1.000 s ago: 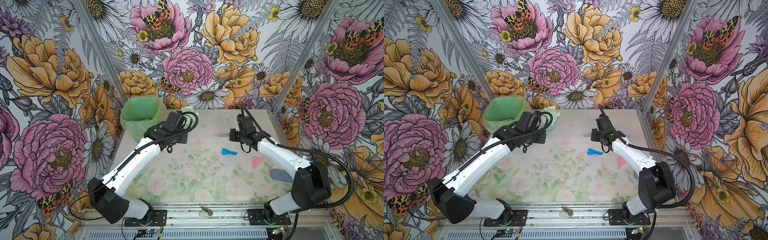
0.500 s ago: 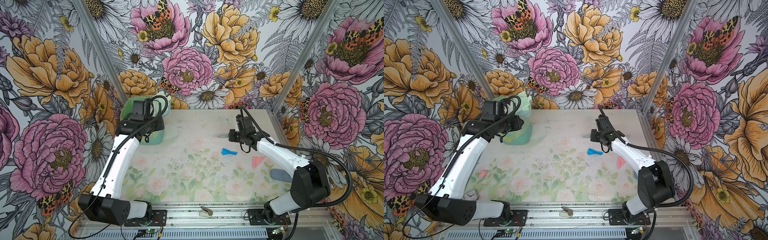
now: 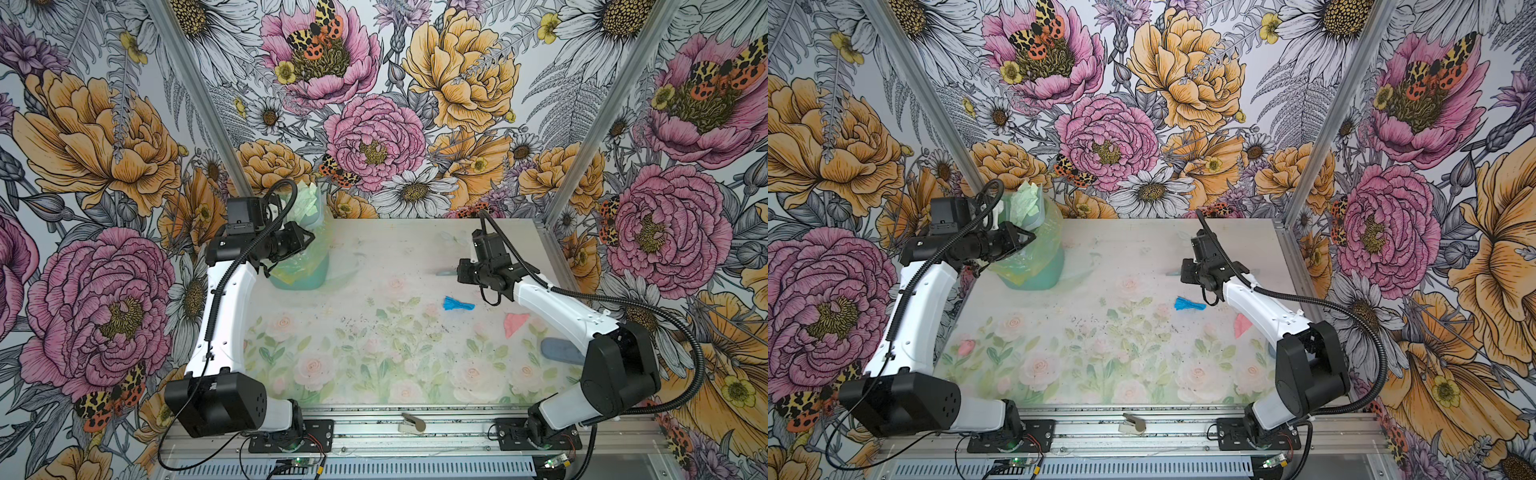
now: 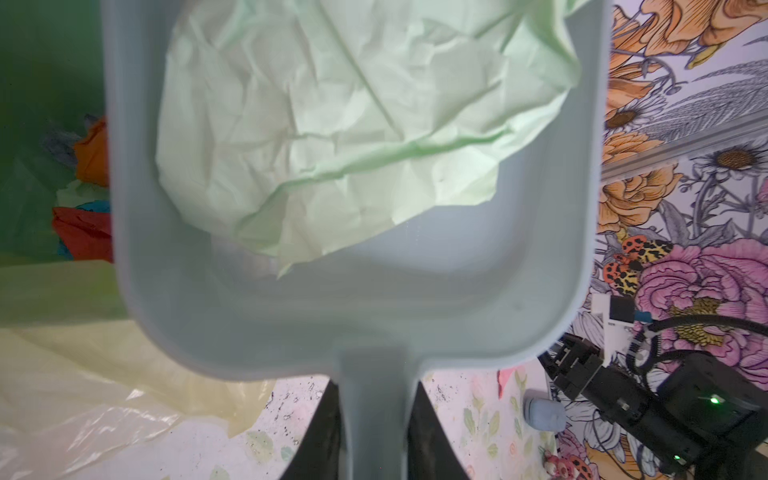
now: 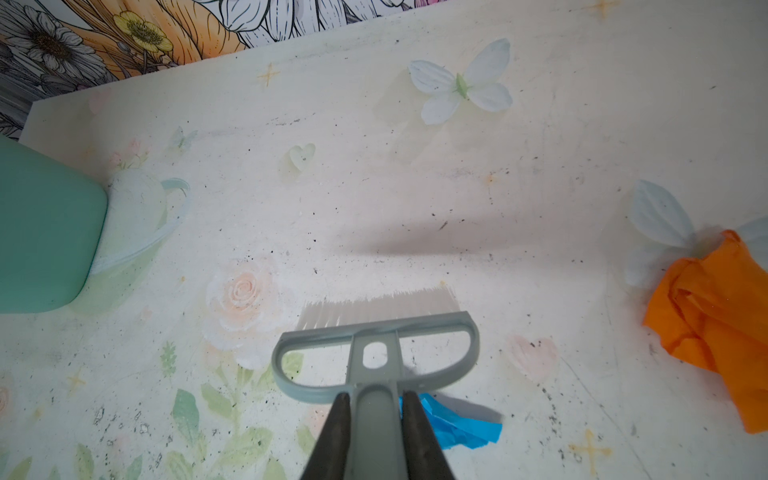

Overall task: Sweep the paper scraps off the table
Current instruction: 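Lift the dustpan with the light green paper over the green bin with the left gripper, then tip the dustpan over the green bin with the left gripper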

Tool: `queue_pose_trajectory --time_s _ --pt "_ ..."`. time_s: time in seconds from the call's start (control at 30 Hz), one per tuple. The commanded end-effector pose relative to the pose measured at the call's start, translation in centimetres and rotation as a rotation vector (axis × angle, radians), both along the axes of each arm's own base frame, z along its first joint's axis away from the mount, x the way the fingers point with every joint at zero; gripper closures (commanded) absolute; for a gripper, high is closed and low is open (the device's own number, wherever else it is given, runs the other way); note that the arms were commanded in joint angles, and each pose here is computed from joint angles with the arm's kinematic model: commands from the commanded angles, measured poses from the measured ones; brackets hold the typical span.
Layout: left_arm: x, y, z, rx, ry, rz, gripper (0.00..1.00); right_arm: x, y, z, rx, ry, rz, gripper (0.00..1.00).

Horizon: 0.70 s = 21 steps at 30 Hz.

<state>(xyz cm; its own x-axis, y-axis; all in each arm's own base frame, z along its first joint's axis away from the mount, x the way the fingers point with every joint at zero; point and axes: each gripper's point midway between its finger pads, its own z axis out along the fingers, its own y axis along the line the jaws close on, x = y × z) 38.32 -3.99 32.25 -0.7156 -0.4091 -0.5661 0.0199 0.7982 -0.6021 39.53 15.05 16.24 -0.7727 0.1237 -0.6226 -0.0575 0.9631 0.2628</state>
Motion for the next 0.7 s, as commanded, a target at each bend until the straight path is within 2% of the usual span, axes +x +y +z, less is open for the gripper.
queue_pose_trajectory --time_s 0.0,0.3,0.67 --pt "0.3 -1.1 1.8 -0.135 -0.061 -0.074 0.94 0.0 -0.3 0.2 -0.002 -0.016 0.001 1.0" --pt "1.5 -0.9 3.4 -0.388 -0.116 -0.124 0.94 -0.2 -0.4 0.3 -0.002 -0.018 -0.001 1.0" --pt "2.2 -0.6 4.6 -0.563 -0.159 -0.139 0.93 -0.2 -0.5 0.4 -0.003 -0.021 -0.003 1.0"
